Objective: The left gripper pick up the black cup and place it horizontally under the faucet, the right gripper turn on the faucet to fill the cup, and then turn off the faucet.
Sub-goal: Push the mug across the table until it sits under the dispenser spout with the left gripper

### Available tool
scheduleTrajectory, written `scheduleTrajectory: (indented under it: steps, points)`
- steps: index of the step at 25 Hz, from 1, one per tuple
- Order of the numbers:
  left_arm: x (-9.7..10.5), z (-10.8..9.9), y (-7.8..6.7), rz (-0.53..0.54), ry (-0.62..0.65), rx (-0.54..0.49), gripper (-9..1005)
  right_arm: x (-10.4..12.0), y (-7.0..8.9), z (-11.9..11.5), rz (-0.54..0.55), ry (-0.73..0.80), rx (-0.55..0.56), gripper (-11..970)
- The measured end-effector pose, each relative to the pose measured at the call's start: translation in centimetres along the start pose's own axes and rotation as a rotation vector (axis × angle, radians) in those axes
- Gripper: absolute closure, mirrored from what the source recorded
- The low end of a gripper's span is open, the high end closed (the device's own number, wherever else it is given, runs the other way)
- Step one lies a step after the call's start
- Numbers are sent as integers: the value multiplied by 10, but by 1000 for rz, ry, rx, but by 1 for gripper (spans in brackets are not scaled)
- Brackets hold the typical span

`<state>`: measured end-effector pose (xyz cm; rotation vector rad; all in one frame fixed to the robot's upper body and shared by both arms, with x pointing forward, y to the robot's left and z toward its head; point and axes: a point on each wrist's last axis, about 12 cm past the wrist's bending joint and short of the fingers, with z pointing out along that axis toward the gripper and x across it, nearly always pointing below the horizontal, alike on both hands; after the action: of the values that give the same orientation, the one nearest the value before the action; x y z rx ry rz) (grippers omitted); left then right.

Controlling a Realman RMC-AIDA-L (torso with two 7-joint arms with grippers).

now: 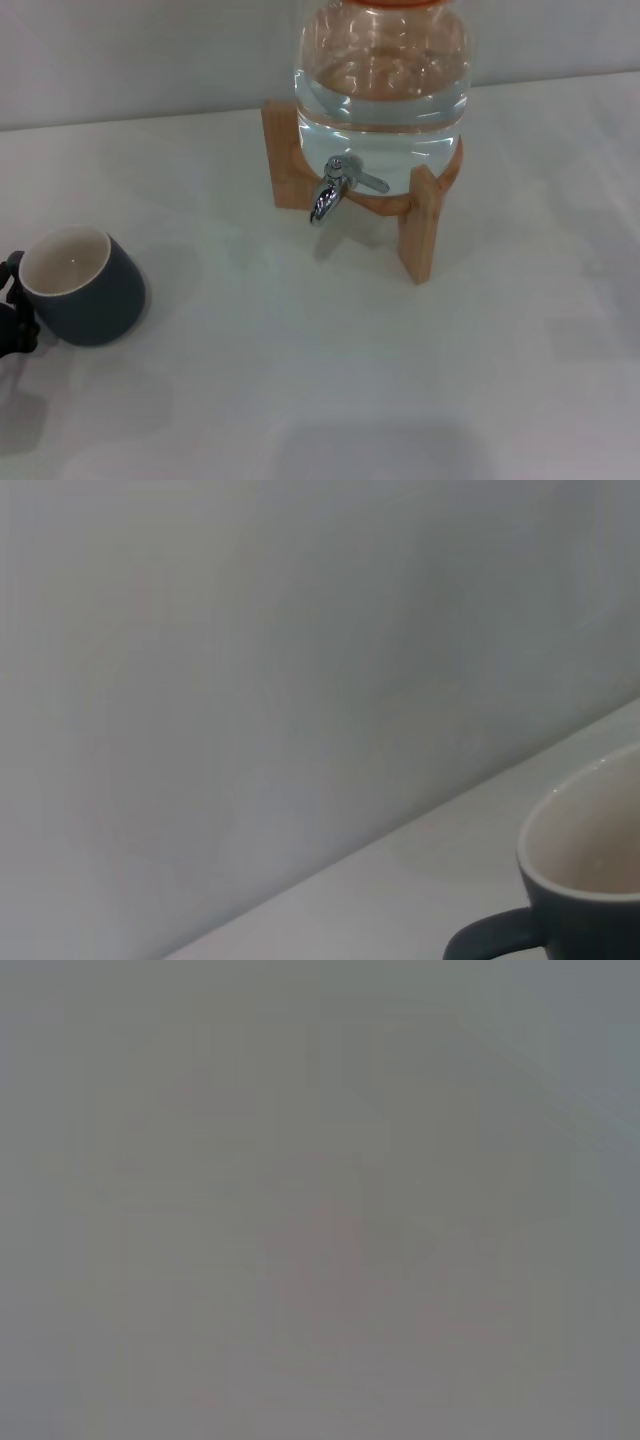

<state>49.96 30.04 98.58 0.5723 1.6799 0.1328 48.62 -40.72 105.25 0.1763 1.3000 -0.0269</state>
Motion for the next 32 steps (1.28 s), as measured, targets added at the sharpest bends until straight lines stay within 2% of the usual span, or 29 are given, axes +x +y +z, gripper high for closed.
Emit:
scheduleTrajectory:
  steps: [13,32]
  points:
    - [-8,10,-1,13,-24,17,889,0,0,0,0,-1,3,103]
    - [-30,32,-7,39,-94,77,912,0,-1,0,-1,-2,7,103]
